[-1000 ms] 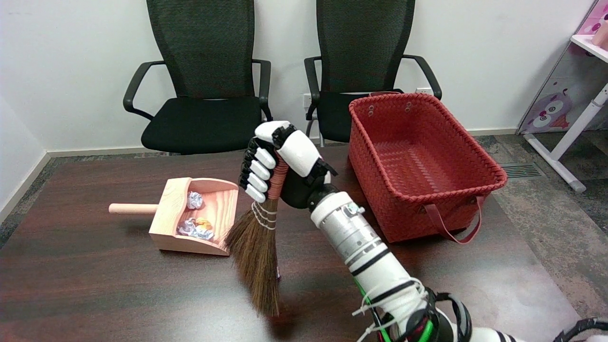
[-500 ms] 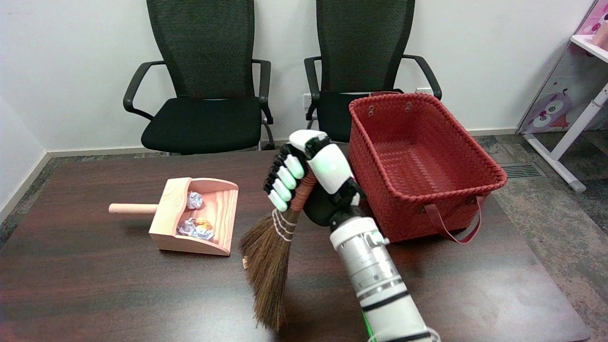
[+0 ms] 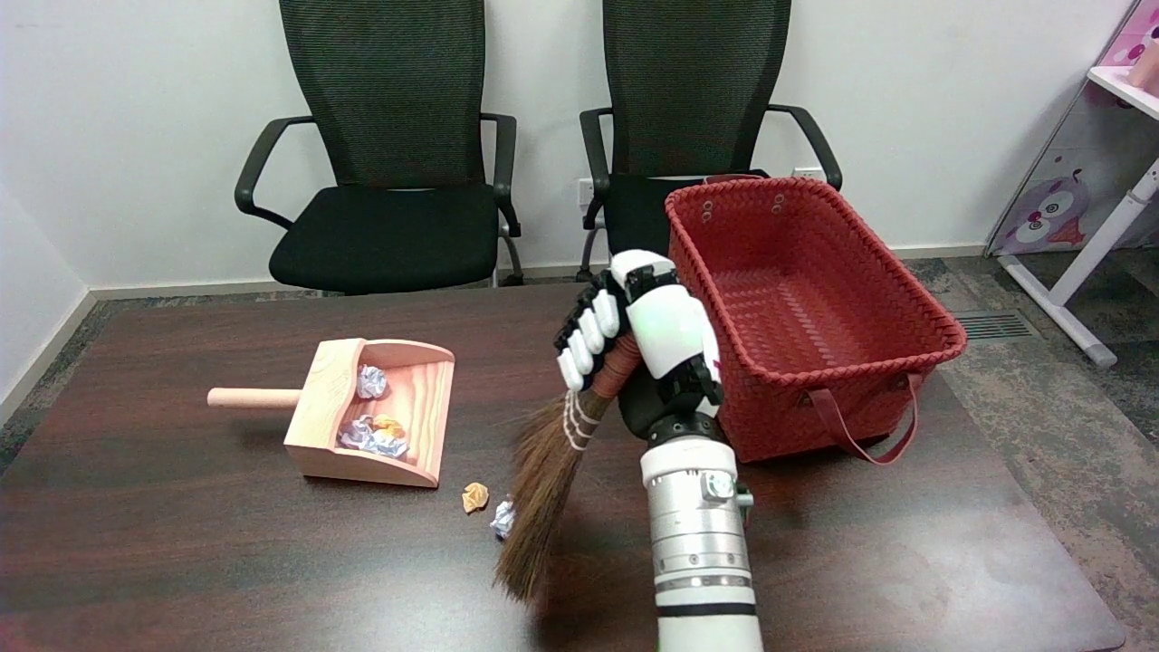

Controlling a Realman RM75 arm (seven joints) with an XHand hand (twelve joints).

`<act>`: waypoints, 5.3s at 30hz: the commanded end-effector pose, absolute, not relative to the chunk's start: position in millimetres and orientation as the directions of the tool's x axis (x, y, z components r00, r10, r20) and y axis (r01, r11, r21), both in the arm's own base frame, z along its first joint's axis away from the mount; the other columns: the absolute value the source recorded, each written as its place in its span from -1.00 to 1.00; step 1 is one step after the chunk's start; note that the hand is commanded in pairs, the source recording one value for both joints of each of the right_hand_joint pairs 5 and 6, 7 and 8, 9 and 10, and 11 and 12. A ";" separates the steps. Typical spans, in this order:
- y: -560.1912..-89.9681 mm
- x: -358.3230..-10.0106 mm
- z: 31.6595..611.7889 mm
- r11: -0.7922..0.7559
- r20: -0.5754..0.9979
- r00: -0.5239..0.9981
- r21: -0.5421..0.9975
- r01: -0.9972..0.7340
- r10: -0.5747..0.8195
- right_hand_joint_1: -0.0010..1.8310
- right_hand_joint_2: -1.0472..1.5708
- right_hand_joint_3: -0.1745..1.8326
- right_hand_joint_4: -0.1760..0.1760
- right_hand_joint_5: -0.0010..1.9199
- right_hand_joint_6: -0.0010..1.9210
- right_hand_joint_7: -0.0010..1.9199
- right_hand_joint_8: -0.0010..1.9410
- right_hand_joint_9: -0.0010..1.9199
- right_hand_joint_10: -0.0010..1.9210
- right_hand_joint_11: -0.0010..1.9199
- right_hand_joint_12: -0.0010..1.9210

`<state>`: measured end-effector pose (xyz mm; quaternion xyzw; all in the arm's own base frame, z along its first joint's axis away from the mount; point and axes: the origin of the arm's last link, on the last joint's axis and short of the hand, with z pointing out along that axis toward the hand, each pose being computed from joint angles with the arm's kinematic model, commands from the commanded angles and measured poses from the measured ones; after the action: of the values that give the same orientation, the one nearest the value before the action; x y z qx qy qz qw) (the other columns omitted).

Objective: Sweep the paper ball into the dustpan.

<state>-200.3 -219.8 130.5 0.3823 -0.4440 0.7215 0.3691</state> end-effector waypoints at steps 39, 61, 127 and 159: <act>-229.1 -248.6 77.9 -0.303 0.706 -0.392 -0.257 -0.918 0.590 -0.49 0.85 0.63 0.33 1.00 1.00 1.00 0.98 1.00 1.00 1.00 1.00; -336.4 -252.2 48.5 -0.246 0.887 -0.291 -0.211 -0.946 0.358 -0.52 0.83 0.73 0.19 1.00 1.00 1.00 0.98 1.00 1.00 1.00 1.00; -325.7 -151.9 86.1 -0.475 0.943 -0.040 -0.202 -0.856 -0.329 -0.25 1.00 0.88 0.23 1.00 1.00 1.00 0.98 1.00 1.00 1.00 1.00; -261.5 -198.4 18.0 -0.165 0.833 -0.353 -0.455 -0.875 -0.426 -0.27 0.88 1.00 0.18 1.00 1.00 1.00 0.98 1.00 1.00 1.00 1.00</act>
<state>-173.9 -273.3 43.8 0.6147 -0.5274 0.5470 0.2116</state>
